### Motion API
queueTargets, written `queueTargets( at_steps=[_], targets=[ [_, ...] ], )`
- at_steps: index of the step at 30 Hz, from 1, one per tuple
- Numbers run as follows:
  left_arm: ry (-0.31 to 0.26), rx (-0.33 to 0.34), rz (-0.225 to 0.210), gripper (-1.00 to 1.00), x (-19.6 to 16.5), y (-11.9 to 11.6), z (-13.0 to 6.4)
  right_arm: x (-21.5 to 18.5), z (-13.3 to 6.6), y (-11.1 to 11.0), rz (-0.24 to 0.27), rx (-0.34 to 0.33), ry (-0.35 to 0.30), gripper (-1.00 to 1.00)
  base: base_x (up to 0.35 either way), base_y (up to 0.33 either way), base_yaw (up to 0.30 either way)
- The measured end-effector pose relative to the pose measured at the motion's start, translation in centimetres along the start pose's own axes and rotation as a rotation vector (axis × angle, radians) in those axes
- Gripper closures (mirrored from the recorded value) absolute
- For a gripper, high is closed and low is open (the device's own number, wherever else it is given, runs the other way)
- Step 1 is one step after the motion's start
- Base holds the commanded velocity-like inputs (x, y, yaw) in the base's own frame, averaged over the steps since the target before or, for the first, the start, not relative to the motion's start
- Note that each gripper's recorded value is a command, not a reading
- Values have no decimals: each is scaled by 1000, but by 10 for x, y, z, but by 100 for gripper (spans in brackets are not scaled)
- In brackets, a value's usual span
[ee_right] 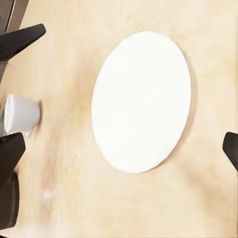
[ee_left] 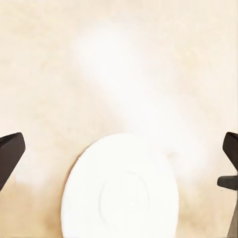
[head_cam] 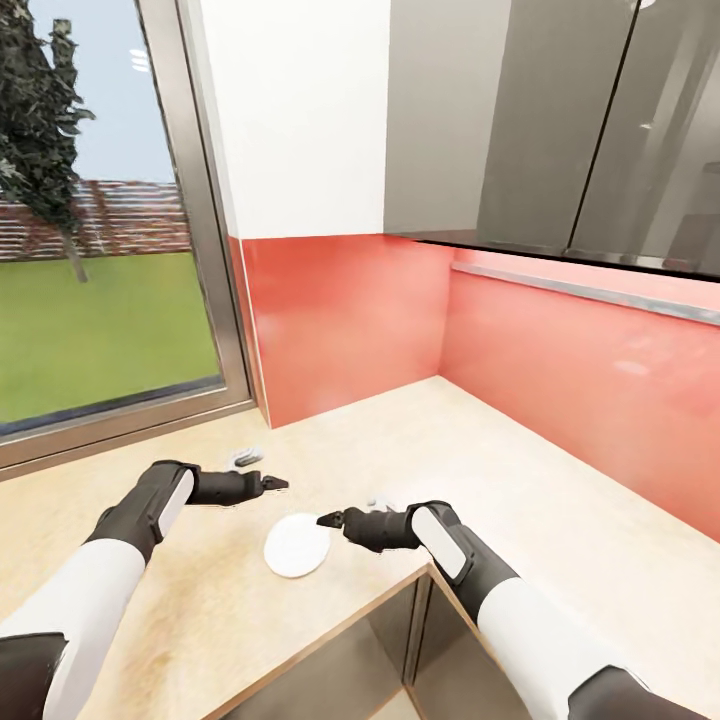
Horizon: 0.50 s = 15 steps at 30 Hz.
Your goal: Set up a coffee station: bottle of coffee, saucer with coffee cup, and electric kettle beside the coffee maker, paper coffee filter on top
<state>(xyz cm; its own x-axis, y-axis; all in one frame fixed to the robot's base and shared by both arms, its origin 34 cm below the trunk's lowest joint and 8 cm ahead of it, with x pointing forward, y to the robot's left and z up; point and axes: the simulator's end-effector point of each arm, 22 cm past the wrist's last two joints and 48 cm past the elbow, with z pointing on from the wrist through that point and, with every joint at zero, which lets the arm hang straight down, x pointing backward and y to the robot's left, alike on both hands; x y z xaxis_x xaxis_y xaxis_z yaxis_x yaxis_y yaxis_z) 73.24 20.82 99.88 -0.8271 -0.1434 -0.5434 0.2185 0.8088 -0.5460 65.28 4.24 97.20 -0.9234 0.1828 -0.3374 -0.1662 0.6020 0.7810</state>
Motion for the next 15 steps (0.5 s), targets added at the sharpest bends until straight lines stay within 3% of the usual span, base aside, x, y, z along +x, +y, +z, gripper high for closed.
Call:
queueTargets(
  at_steps=[5,9,15],
  targets=[
    [-18,1,9,-100,-2,1,1,3,1,-1,3,0,3,-100,101,0,0],
    [-7,0,-2,-100,4,4,4,6,1,-4,8,3,8,-100,182,0,0],
    [16,-5,-22,-100,15,10,8,15,4,-8,24,0,24,-100,29,0,0]
  ],
)
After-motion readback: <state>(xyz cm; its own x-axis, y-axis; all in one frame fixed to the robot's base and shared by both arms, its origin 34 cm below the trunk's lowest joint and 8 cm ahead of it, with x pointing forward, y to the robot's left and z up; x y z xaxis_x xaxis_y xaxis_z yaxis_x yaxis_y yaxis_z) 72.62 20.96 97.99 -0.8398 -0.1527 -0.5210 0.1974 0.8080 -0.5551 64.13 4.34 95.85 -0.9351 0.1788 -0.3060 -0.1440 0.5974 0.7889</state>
